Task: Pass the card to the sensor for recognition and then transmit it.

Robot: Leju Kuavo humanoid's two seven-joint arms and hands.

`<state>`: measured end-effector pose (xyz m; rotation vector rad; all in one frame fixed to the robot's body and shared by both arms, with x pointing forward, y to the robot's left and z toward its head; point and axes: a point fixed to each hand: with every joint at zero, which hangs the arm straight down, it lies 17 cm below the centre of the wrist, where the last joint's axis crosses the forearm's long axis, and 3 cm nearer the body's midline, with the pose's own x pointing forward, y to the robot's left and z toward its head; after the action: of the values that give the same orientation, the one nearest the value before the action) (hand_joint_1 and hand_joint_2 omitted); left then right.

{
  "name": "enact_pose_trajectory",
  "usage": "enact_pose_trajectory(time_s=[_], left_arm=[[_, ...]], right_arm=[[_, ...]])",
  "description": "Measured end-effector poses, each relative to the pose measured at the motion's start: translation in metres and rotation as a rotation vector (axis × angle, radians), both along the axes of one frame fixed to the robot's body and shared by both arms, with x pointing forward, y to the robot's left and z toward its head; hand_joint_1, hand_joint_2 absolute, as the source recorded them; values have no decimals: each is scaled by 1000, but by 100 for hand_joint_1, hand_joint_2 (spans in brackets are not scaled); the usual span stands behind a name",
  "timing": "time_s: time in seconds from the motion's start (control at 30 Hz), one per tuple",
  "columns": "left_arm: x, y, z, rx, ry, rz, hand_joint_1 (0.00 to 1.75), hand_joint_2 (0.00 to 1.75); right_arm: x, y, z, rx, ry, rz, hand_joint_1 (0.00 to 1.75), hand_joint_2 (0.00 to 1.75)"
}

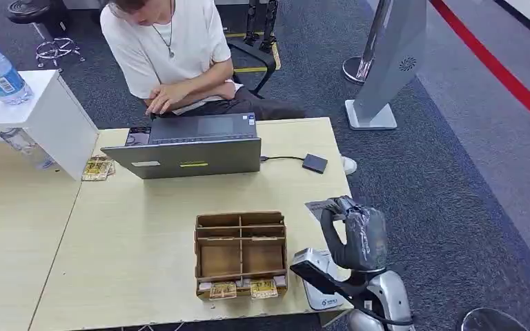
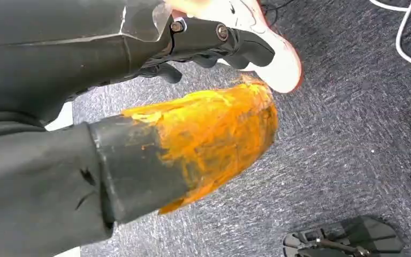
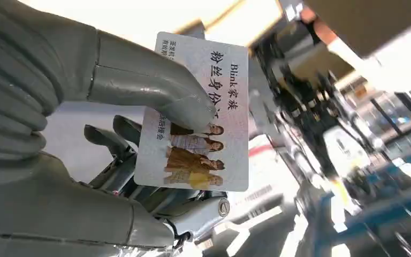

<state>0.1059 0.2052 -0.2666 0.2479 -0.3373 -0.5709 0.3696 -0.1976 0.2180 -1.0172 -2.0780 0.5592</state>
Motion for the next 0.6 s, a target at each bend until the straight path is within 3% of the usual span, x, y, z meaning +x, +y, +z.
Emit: enact_pose_trajectory(time_s=[0.6], left_arm=[[-1,5,0,6,2,38,0,0]], right_arm=[[3,-28,-84,338,367,217,175,175]])
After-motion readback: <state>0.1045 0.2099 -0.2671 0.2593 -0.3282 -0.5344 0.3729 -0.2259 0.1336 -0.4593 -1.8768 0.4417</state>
